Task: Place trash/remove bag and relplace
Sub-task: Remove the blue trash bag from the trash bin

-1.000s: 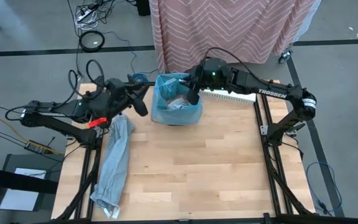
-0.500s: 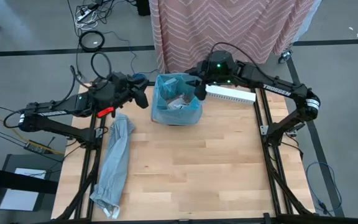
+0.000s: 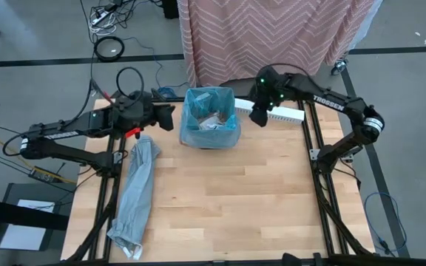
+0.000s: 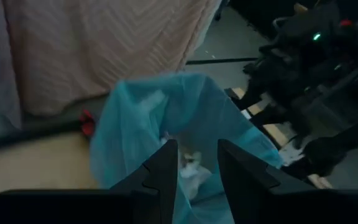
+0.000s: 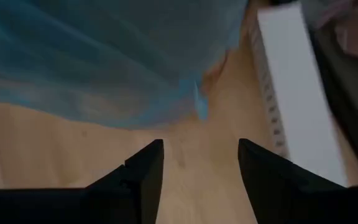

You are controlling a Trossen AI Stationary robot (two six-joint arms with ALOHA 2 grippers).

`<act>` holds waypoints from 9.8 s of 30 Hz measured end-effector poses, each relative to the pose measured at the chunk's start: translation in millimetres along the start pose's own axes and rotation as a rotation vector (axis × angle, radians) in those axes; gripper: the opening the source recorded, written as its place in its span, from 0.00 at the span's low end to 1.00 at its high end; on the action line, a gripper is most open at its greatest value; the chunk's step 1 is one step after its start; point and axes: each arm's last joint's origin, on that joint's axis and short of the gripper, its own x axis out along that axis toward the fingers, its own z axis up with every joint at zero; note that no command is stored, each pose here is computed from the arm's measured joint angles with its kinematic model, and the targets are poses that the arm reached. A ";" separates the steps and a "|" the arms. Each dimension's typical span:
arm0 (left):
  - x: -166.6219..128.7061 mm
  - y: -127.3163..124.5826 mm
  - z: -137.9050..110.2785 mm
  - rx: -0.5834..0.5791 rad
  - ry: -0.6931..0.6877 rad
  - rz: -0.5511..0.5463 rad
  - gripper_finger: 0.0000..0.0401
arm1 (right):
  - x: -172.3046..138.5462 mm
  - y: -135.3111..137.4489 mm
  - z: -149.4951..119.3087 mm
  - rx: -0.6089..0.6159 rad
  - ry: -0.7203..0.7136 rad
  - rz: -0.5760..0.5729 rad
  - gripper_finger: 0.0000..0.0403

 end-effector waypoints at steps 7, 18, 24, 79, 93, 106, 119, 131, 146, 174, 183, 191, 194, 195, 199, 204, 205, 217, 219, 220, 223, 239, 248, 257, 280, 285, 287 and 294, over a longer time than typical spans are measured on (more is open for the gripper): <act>17.2 27.3 -47.2 -0.310 -0.008 -0.120 0.31 | 38.9 -3.8 -26.6 0.061 0.011 0.046 0.48; 40.5 67.4 -121.4 -0.623 -0.037 -0.166 0.31 | 48.0 -15.3 -37.8 0.087 0.001 0.034 0.48; 37.7 83.0 -155.9 -0.734 0.013 -0.154 0.31 | 44.5 -29.9 -40.7 0.130 -0.009 0.009 0.48; 74.8 83.6 -220.3 -0.832 -0.103 0.006 0.02 | 41.5 -43.3 -36.9 0.183 -0.084 -0.025 0.38; 74.7 80.9 -218.0 -0.883 -0.109 -0.025 0.02 | 76.3 -63.3 -60.7 0.540 -0.362 0.220 0.38; 81.9 86.7 -211.8 -0.905 -0.114 -0.008 0.02 | 108.8 -66.3 -55.1 0.528 -0.412 0.243 0.38; 83.4 88.1 -210.6 -0.927 -0.110 -0.005 0.02 | 125.8 -69.9 -46.7 0.500 -0.440 0.312 0.38; 86.3 92.1 -209.4 -0.922 -0.103 0.017 0.02 | 130.2 -55.0 -41.3 0.441 -0.442 0.290 0.38; 86.4 90.8 -209.4 -0.928 -0.074 0.000 0.02 | 149.0 -51.6 -40.0 0.434 -0.443 0.319 0.37; 81.8 69.2 -189.5 -1.112 -0.037 -0.305 0.02 | 110.1 -38.5 -25.7 0.498 -0.464 0.247 0.00; 75.5 58.9 -176.5 -1.200 -0.009 -0.500 0.02 | 76.4 -32.1 -24.1 0.524 -0.505 0.179 0.00; 69.5 53.6 -166.7 -1.257 -0.016 -0.633 0.02 | 45.7 -25.8 -25.6 0.517 -0.556 0.093 0.00; 67.9 51.2 -163.3 -1.272 -0.016 -0.674 0.02 | 34.2 -23.2 -24.7 0.515 -0.593 0.093 0.00; 67.4 49.6 -161.2 -1.281 -0.021 -0.691 0.02 | 30.4 -22.3 -24.5 0.514 -0.605 0.094 0.00; 67.3 39.7 -152.0 -1.309 -0.039 -0.745 0.02 | 19.4 -19.0 -24.1 0.533 -0.640 0.108 0.00; 68.0 25.0 -139.9 -1.318 -0.043 -0.809 0.02 | 4.5 -11.0 -21.1 0.526 -0.709 0.138 0.00; 68.0 22.7 -137.9 -1.308 -0.045 -0.819 0.02 | 1.0 -9.7 -20.3 0.528 -0.728 0.145 0.00; 68.2 17.1 -133.8 -1.297 -0.032 -0.846 0.02 | -57.1 3.7 -11.0 0.487 -0.940 0.188 0.00; 68.5 17.8 -133.0 -1.307 -0.050 -0.841 0.02 | -70.5 5.3 -3.6 0.458 -0.980 0.188 0.00; 68.5 18.2 -131.9 -1.312 -0.058 -0.845 0.02 | -76.6 6.1 -0.1 0.445 -0.994 0.187 0.00; 69.2 14.5 -125.1 -1.329 -0.085 -0.862 0.02 | -93.5 8.6 13.2 0.403 -1.039 0.190 0.00; 68.9 -48.8 -46.0 -1.229 -0.063 -1.118 0.01 | -114.0 35.6 58.4 0.249 -1.106 0.291 0.00; 84.7 -32.1 -18.6 -1.233 -0.106 -1.058 0.01 | -113.6 55.6 60.3 0.144 -1.110 0.349 0.00; 103.4 -25.4 -12.7 -0.953 0.157 -0.921 0.00 | -111.5 61.9 61.5 0.154 -1.109 0.351 0.00; 3.8 38.8 -16.2 -0.954 0.314 -0.229 0.00 | -95.5 59.7 54.7 0.091 -0.968 0.232 0.00; -9.1 41.9 -2.3 -0.934 0.126 -0.175 0.00 | -92.8 64.0 55.3 0.063 -0.960 0.233 0.00; -13.9 38.5 5.8 -0.903 0.092 -0.189 0.00 | -90.0 66.6 55.5 0.058 -0.946 0.240 0.00; -20.6 24.2 33.8 -0.872 -0.056 -0.189 0.00 | -85.1 76.3 65.9 -0.010 -0.939 0.265 0.00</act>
